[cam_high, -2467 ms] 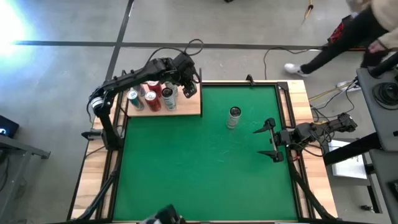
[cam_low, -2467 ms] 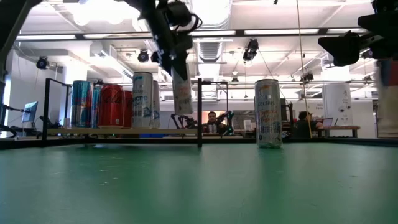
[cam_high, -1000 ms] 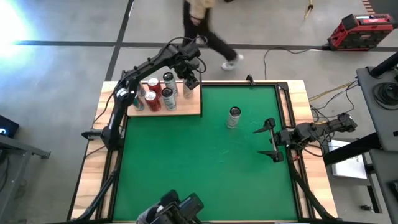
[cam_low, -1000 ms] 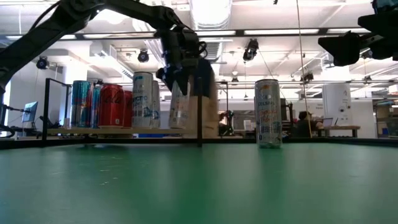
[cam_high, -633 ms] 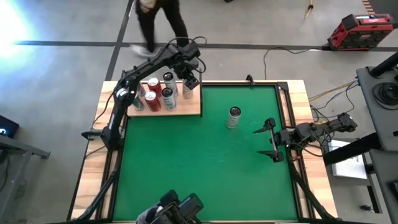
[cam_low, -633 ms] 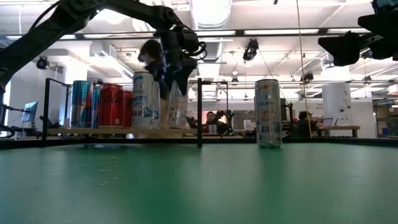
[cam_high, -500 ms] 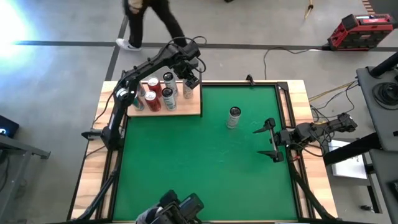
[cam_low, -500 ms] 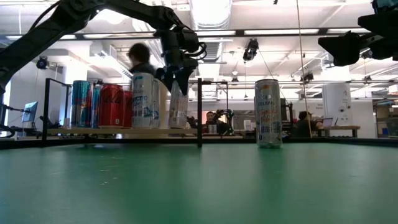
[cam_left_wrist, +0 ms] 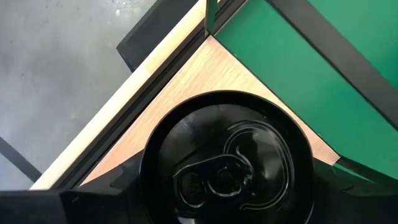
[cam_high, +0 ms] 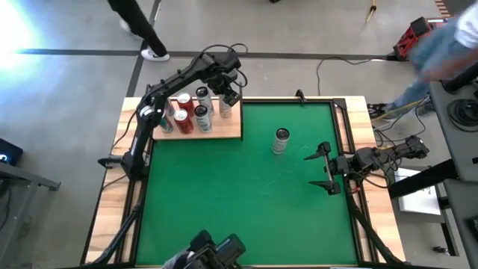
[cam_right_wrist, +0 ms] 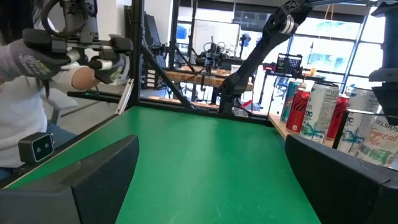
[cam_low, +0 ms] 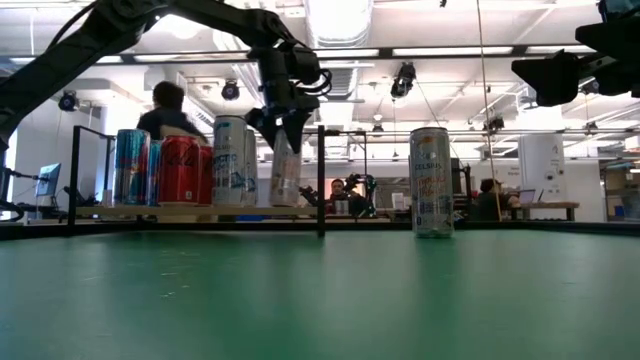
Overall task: Place canned beverage on shelf
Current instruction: Put the bottom white yellow soda can on the shelf
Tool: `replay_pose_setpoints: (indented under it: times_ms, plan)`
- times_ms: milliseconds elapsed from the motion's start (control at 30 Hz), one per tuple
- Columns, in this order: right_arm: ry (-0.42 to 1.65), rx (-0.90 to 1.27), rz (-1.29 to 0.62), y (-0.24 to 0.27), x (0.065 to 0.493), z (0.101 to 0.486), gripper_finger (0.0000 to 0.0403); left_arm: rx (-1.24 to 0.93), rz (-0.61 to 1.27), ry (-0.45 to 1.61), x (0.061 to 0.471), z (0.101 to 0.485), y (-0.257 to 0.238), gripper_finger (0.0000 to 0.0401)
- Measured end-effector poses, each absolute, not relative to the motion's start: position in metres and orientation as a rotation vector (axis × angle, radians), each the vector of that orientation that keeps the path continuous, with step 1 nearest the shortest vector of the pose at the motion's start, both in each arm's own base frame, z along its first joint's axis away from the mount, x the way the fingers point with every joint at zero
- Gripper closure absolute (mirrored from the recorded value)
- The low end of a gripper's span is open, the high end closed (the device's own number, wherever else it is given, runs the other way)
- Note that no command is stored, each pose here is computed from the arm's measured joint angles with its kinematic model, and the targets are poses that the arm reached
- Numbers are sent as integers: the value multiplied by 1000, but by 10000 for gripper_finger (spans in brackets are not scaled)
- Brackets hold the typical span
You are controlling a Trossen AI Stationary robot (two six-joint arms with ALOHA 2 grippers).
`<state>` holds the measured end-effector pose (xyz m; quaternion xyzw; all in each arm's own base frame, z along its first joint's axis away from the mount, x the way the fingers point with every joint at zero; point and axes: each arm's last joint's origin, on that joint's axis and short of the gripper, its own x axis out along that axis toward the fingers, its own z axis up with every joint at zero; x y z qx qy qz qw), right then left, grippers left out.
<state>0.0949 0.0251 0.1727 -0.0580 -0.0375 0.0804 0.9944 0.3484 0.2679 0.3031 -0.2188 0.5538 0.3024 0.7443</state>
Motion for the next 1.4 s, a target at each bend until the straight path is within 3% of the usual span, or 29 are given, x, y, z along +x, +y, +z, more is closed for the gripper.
replay_pose_setpoints:
  times_ms: [1400]
  plan:
    - [-75,-116,161,25,95,173,7,-520,726,1222,341,327,230,146]
